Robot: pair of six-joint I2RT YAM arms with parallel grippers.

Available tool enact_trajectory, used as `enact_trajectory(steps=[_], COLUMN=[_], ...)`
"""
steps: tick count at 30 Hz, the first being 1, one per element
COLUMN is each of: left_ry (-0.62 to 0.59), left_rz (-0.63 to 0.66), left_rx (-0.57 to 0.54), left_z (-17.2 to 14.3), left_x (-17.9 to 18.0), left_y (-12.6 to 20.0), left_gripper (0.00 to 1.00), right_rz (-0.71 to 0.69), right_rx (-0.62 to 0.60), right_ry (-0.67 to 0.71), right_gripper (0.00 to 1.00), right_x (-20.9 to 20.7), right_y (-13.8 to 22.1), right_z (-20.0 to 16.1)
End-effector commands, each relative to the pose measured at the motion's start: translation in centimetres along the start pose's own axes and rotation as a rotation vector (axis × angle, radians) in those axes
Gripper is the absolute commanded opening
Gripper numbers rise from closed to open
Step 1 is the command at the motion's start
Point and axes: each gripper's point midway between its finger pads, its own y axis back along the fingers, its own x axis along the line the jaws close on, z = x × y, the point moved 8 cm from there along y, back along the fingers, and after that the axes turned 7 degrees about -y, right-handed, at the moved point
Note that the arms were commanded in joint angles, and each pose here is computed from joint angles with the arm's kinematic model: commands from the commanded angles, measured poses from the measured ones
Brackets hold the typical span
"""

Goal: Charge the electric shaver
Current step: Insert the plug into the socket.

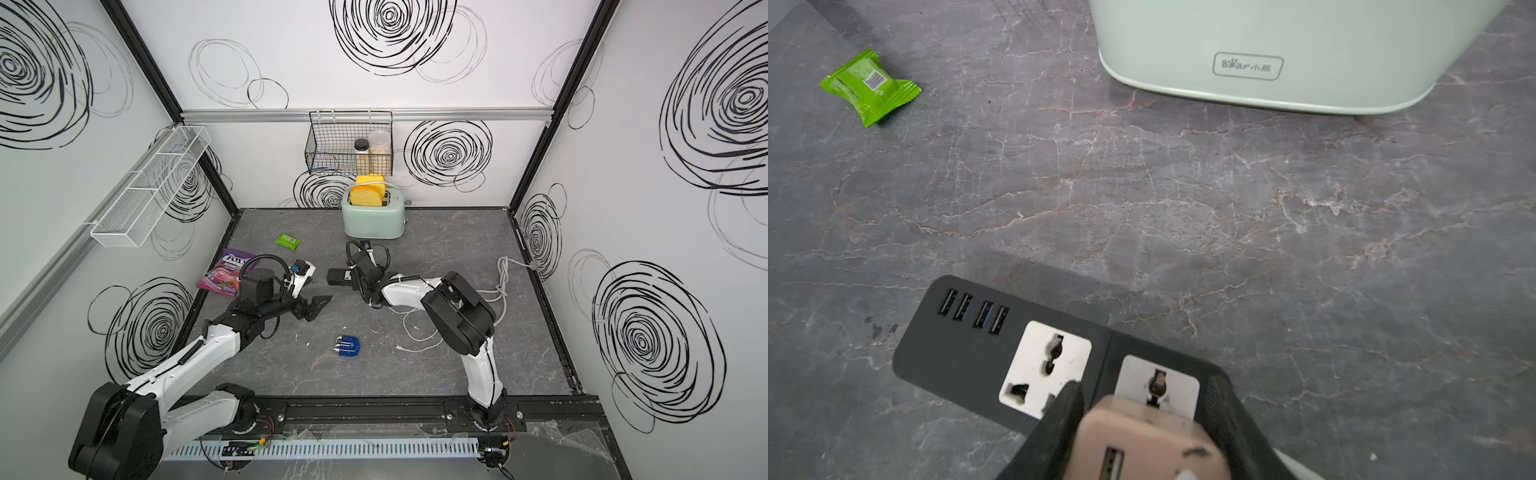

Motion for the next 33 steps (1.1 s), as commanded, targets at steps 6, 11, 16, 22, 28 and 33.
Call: enact_trajectory(steps=[6, 11, 16, 22, 28, 33], left_ry=[-0.024, -0.022, -0.014, 0.002, 0.009, 0.01], left_rz=[0.022, 0.03, 0.042, 0.051, 0.052, 0.053], left_rx=[-0.064, -0.062, -0.06, -0.059, -0.058, -0.063], left_z=[1.5, 1.3, 0.9, 0.4, 0.3, 0.4], left_x=[0.4, 0.5, 0.7, 0.9, 1.2, 1.4], left_y=[0.5, 0.5, 0.6, 0.5, 0.3, 0.1], left_gripper=[0.97, 0.97, 0.97, 0.97, 0.97, 0.97], right_rz=[-0.1, -0.14, -0.154, -0.197, -0.242, -0.239], right_rx=[0.159, 0.249, 0.319, 0.394, 0.515, 0.509], right_ry=[0.079, 0.089, 0.092, 0.161, 0.085, 0.136], right_gripper=[0.17, 0.04, 0.0, 0.0, 0.0, 0.0], right_x=[-0.5, -1.3, -2.6, -2.8, -5.1, -4.5], right_y=[-2.0, -2.9, -2.8, -3.1, -3.2, -3.2], right_z=[-4.1, -7.0, -9.5, -11.3, -11.8, -12.5])
